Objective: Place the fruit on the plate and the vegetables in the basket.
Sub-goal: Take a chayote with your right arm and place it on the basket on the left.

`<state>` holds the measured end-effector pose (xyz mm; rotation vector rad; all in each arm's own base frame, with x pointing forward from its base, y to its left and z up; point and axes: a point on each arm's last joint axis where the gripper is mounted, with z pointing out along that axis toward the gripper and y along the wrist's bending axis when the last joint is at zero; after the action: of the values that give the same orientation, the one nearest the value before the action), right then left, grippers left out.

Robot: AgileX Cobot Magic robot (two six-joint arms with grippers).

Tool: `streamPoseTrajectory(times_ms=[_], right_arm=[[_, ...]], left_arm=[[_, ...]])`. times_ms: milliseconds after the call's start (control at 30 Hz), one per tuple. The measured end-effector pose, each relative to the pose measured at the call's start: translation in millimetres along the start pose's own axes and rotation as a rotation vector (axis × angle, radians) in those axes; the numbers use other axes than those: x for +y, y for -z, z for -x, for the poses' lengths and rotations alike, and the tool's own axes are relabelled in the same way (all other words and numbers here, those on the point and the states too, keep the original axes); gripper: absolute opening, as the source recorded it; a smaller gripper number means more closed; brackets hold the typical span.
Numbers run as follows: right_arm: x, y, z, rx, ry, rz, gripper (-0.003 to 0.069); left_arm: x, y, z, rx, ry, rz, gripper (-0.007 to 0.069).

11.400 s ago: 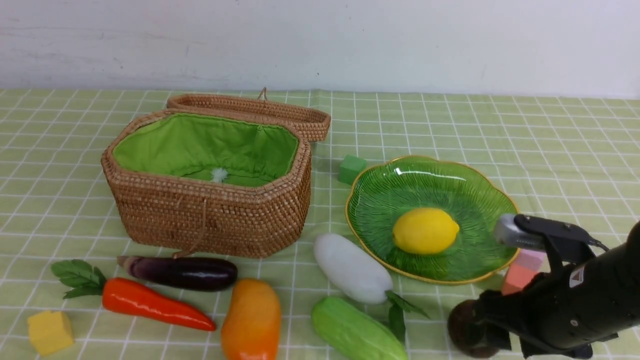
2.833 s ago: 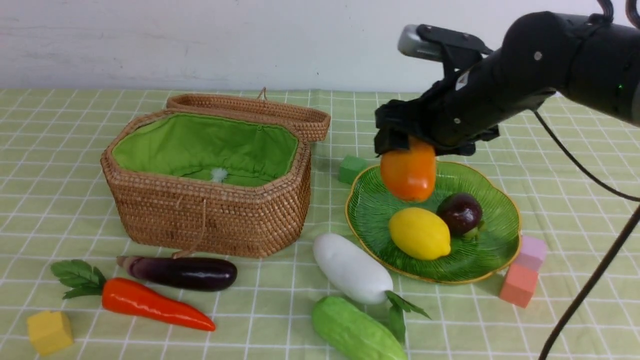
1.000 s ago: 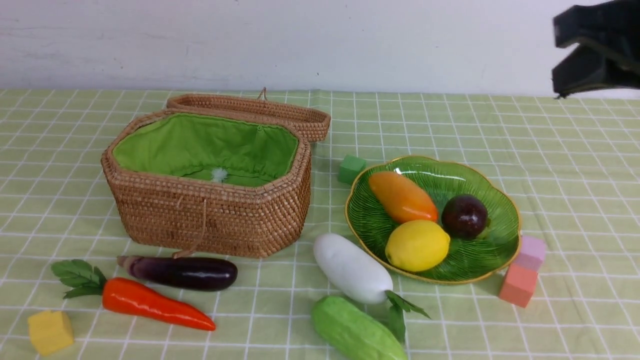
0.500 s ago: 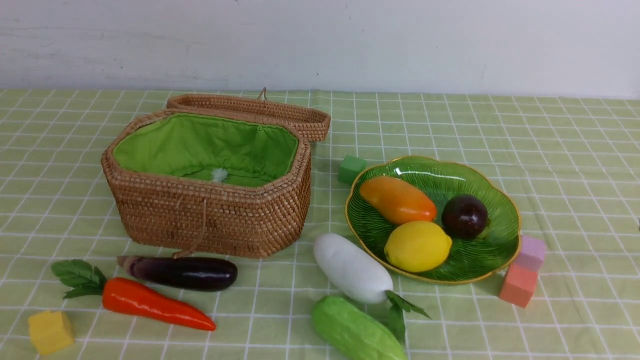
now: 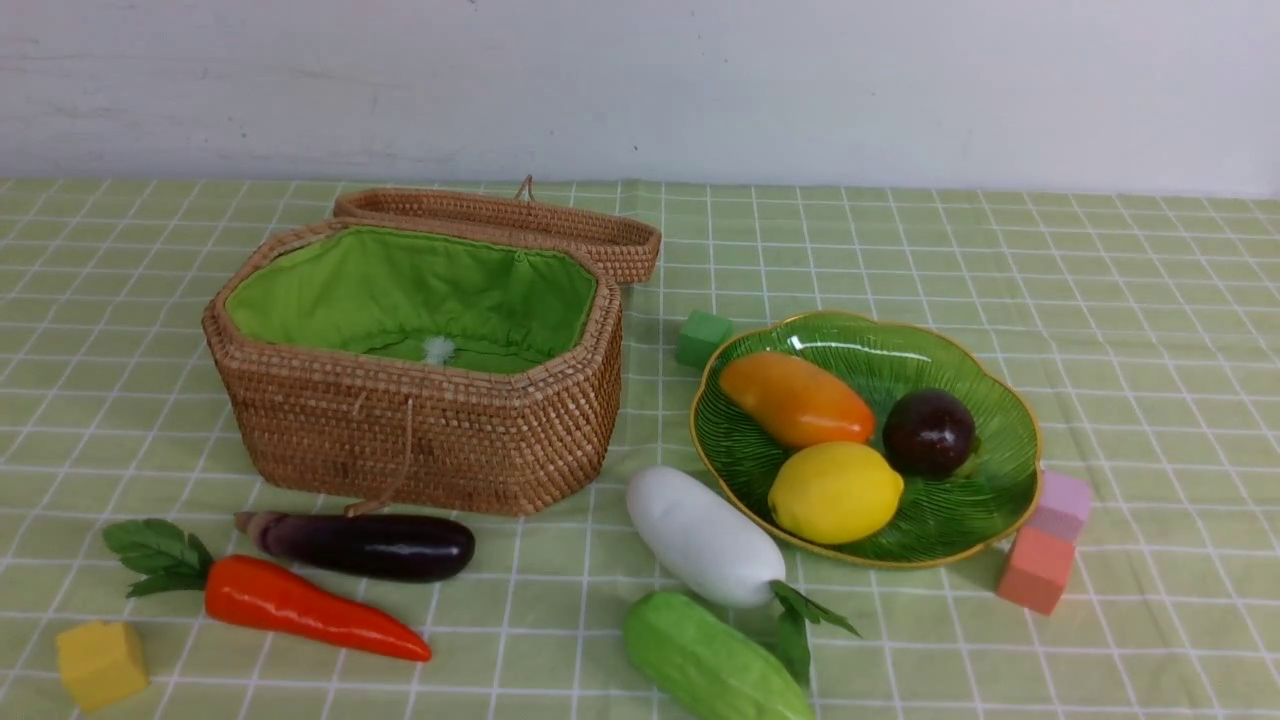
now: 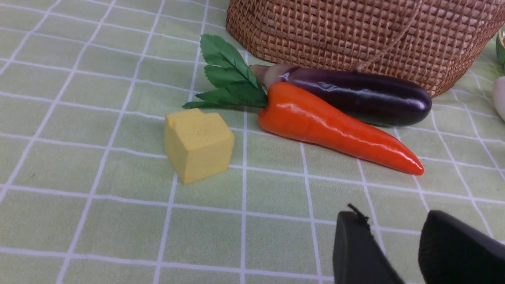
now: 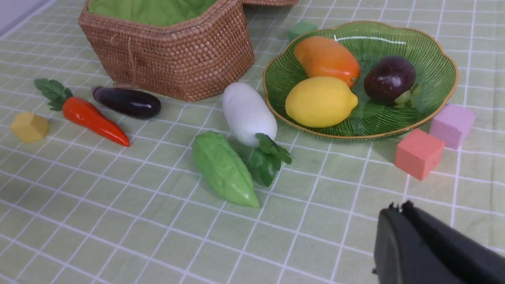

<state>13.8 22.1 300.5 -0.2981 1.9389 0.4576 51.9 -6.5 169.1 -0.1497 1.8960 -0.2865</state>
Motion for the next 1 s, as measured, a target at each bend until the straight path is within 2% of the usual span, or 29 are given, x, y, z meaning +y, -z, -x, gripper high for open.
streamPoseTrajectory(times_ms=[333, 433, 600, 733, 833, 1000], right_arm=[[6.5, 5.9, -4.9, -0.005, -0.033, 0.067, 0.0], [10.9, 2.6, -3.8, 0.017, -0.008, 0.119, 0.0003], [18.1, -22.2, -0.4, 0.195, 0.105, 0.25, 0.0009], [21.2, -35.6, 2.8, 0.251, 0.151, 0.324, 0.0031], [21.3, -48.0, 3.8, 0.312, 0.152, 0.346, 0.0068], [16.3, -88.7, 2.1, 0.492, 0.094, 0.333, 0.0234]], left_arm=[[0.0, 0.0, 0.0, 0.0, 0.0, 0.0, 0.0238], [0.0, 0.0, 0.0, 0.0, 0.0, 0.0, 0.0238], [0.0, 0.0, 0.0, 0.0, 0.0, 0.0, 0.0238], [0.0, 0.0, 0.0, 0.0, 0.0, 0.0, 0.0238], [0.0, 0.0, 0.0, 0.0, 0.0, 0.0, 0.0238], [0.0, 0.0, 0.0, 0.0, 0.0, 0.0, 0.0238]])
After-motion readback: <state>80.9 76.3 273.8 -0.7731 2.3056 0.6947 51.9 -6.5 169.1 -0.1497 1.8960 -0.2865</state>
